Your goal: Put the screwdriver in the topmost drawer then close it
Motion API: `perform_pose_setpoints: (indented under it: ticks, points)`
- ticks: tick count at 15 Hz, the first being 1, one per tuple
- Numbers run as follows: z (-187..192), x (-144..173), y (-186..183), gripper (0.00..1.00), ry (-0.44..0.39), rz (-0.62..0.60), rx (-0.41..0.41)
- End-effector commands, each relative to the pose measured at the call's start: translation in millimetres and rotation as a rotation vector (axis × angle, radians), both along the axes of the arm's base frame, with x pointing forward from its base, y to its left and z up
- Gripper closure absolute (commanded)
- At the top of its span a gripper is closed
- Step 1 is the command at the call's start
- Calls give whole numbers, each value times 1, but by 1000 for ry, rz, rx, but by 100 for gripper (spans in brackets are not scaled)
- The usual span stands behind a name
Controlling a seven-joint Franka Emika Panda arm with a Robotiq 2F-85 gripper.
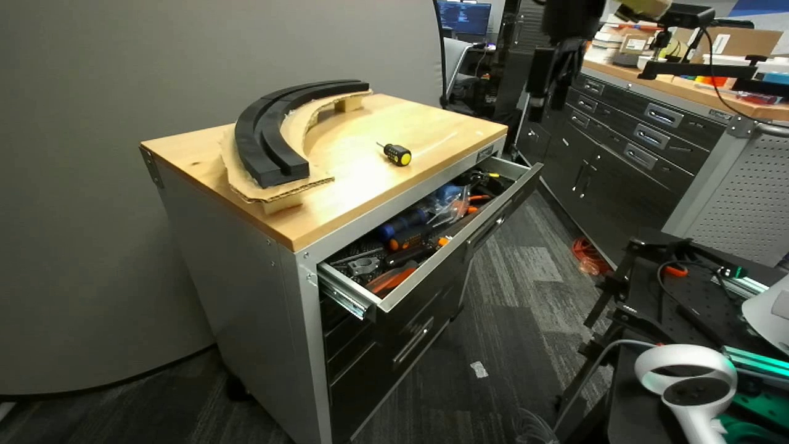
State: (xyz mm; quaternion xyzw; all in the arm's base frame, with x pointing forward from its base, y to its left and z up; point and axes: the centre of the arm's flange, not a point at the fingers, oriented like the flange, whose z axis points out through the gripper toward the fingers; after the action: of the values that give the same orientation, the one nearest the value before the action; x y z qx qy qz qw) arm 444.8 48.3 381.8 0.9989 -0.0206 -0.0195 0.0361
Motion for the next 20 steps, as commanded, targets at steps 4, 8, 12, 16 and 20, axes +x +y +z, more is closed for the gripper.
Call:
perform_pose_setpoints:
  ticks: [4, 8, 12, 16, 20]
  points:
    - [-37, 110, 96, 0, -159, 63, 83]
    - [-64, 154, 101, 0, -275, -6, 113]
    - [-88, 181, 98, 15, -372, -60, 70]
    - [-99, 185, 93, 50, -420, -102, -11]
    - [-101, 168, 78, 80, -379, -152, -56]
